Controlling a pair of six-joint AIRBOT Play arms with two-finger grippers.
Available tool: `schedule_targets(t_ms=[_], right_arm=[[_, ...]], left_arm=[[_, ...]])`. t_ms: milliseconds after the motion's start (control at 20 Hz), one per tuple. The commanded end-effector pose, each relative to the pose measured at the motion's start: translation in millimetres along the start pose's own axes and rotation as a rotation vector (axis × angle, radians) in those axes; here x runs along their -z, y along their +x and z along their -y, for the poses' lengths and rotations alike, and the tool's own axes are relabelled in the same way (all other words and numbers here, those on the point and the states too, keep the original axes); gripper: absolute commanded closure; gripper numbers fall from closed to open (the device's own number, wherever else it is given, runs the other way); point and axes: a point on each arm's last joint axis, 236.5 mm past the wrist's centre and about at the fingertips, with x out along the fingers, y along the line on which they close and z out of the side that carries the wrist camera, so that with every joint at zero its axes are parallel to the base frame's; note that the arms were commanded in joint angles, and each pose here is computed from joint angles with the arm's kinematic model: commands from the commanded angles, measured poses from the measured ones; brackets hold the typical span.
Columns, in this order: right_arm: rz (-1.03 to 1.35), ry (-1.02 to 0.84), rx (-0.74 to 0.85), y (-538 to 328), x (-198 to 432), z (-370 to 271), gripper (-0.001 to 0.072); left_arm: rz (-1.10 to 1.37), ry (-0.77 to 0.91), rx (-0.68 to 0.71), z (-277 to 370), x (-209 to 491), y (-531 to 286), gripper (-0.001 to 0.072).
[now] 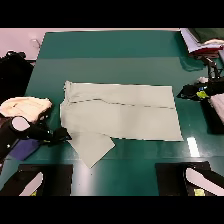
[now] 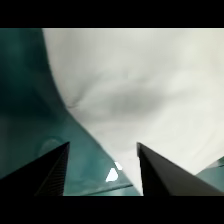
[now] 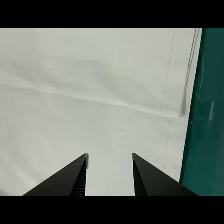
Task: Fold the shirts.
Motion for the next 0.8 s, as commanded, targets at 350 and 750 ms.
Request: schedule_targets(t_ms=[350, 750], right_arm=[[-0.011, 0.006, -0.029, -1, 4, -7, 0.0384], [-0.304, 0.224, 0.082, 14, 107, 80, 0.024]], left_arm=[[0.067, -0.052, 0.146, 18, -1, 18, 0.0582], [0.011, 0.115, 0.099, 27, 2, -9, 0.0688]])
